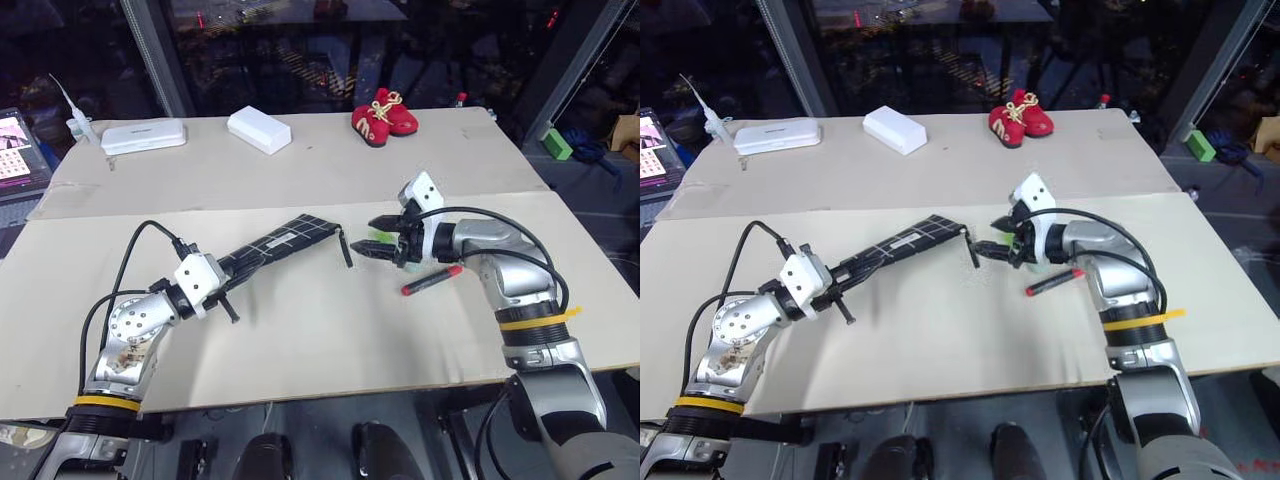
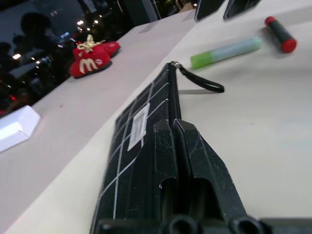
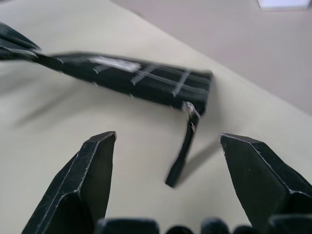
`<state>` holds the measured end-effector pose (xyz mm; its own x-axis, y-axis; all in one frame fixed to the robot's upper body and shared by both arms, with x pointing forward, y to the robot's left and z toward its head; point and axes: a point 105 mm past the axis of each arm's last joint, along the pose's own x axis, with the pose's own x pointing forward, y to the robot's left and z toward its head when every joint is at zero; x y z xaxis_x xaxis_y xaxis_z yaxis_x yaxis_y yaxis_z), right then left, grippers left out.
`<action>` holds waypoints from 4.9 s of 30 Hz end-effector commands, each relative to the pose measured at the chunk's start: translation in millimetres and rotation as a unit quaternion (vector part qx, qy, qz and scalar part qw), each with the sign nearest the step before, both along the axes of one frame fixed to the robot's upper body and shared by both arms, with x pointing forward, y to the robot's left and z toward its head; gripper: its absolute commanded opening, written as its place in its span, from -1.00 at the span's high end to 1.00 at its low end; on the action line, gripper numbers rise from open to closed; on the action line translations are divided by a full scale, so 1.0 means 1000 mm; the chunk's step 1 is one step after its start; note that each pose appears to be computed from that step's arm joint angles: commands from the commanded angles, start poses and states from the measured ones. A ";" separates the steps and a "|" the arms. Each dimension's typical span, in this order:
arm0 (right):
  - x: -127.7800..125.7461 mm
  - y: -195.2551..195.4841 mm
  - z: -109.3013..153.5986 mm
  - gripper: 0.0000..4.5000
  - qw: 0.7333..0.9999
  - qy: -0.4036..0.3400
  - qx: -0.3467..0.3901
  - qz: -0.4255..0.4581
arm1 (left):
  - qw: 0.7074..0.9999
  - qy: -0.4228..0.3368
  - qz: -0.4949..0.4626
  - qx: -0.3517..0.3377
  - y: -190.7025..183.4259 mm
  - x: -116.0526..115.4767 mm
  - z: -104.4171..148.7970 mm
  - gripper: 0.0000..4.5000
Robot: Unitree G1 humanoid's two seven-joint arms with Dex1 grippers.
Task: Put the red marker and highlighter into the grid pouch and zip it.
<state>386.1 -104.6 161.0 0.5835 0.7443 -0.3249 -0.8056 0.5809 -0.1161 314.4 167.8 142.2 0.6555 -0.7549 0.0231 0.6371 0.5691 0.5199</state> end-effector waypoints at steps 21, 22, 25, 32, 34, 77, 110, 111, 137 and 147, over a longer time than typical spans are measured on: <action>0.027 0.034 -0.017 -0.05 0.999 0.011 0.034 -0.024 | 0.999 -0.017 0.009 -0.039 -0.005 -0.001 0.019 1.00; 0.027 0.034 -0.017 0.09 0.999 0.009 0.034 -0.022 | 0.999 -0.016 0.009 -0.040 -0.005 -0.001 0.019 1.00; 0.024 0.036 -0.015 0.57 0.999 0.006 0.035 -0.009 | 0.999 -0.016 0.008 -0.040 -0.005 -0.001 0.019 1.00; 0.021 0.048 -0.011 0.96 1.000 -0.001 0.025 0.013 | 0.999 -0.013 0.001 -0.040 -0.008 0.000 0.019 1.00; 0.014 0.060 -0.013 0.96 0.999 0.002 0.011 0.041 | 0.999 -0.012 -0.002 -0.040 -0.009 0.000 0.019 1.00; -0.062 0.075 0.009 -0.29 0.974 0.036 0.059 0.217 | 0.999 -0.004 -0.021 -0.048 -0.021 -0.001 0.017 1.00; -0.020 -0.120 -0.023 -0.29 0.933 -0.002 -0.326 0.153 | 0.998 -0.005 -0.003 -0.064 -0.018 -0.003 0.012 1.00; -0.020 -0.121 -0.024 -0.29 0.931 0.001 -0.329 0.156 | 0.998 -0.005 -0.003 -0.064 -0.018 -0.003 0.012 1.00; -0.024 -0.135 -0.064 0.52 0.901 0.090 -0.380 0.189 | 0.998 -0.007 0.001 -0.067 -0.018 -0.005 0.016 1.00; -0.022 -0.106 -0.016 0.81 0.925 -0.007 -0.317 0.208 | 0.998 -0.003 -0.002 -0.067 -0.019 -0.006 0.015 1.00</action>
